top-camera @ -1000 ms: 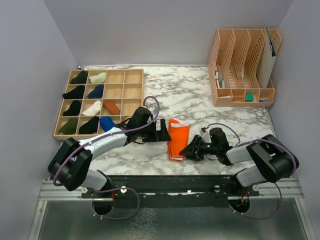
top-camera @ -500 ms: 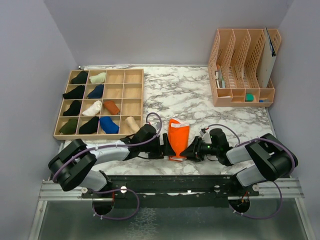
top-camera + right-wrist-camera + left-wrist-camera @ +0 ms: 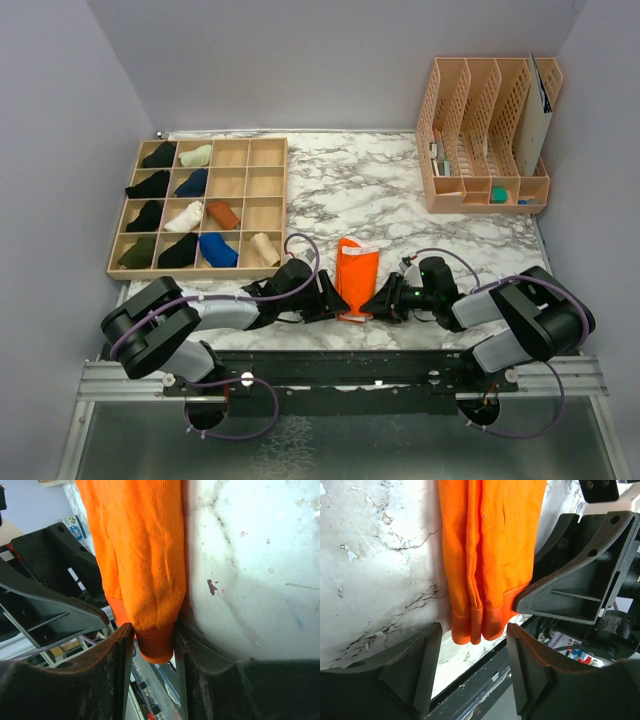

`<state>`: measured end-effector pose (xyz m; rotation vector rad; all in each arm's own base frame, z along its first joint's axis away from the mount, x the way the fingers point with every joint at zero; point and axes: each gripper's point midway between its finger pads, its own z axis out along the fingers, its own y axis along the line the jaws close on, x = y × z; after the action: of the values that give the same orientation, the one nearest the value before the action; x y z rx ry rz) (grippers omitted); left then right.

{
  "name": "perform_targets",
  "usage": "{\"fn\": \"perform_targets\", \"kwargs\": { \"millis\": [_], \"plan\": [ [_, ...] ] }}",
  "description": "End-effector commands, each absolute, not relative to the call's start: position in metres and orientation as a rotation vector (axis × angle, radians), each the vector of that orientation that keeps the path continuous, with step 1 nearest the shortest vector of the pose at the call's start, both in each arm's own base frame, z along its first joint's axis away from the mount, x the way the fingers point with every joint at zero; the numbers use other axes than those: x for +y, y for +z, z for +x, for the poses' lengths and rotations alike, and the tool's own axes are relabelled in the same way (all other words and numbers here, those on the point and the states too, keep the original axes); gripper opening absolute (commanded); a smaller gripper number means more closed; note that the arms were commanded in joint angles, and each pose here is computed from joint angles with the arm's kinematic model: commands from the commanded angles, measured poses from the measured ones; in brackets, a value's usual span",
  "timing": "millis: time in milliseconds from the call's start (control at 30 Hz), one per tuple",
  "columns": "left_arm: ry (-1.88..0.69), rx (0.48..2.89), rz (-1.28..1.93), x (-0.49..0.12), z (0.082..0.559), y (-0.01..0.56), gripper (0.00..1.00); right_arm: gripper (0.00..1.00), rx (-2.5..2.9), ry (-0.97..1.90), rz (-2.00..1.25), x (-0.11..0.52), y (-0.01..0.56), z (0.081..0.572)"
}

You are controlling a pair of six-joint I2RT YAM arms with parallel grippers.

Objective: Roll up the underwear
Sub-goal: Roll the underwear to the center of the board.

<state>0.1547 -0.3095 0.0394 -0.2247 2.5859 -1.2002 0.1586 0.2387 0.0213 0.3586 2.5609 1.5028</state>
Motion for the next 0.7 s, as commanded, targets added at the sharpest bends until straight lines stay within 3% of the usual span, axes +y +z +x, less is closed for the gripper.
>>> {"fn": "perform_targets", "kwargs": {
  "millis": [0, 367, 567, 667],
  "plan": [
    [-1.034, 2.644, -0.287, -0.289, 0.151, 0.009, 0.60, 0.42, 2.717, 1.369, 0.439, 0.223, -0.010, 0.136],
    [-0.992, 2.653, -0.333, -0.287, 0.153, -0.005, 0.48, 0.42, 2.728, 1.368, 0.431, 0.222, -0.012, 0.133],
    [-1.002, 2.666, -0.323, -0.289, 0.150, -0.012, 0.46, 0.42, 2.727, 1.383, 0.426, 0.223, -0.012, 0.132],
    [-1.001, 2.672, -0.316, -0.290, 0.150, -0.014, 0.38, 0.42, 2.731, 1.393, 0.417, 0.223, -0.011, 0.130]
  ]
}}
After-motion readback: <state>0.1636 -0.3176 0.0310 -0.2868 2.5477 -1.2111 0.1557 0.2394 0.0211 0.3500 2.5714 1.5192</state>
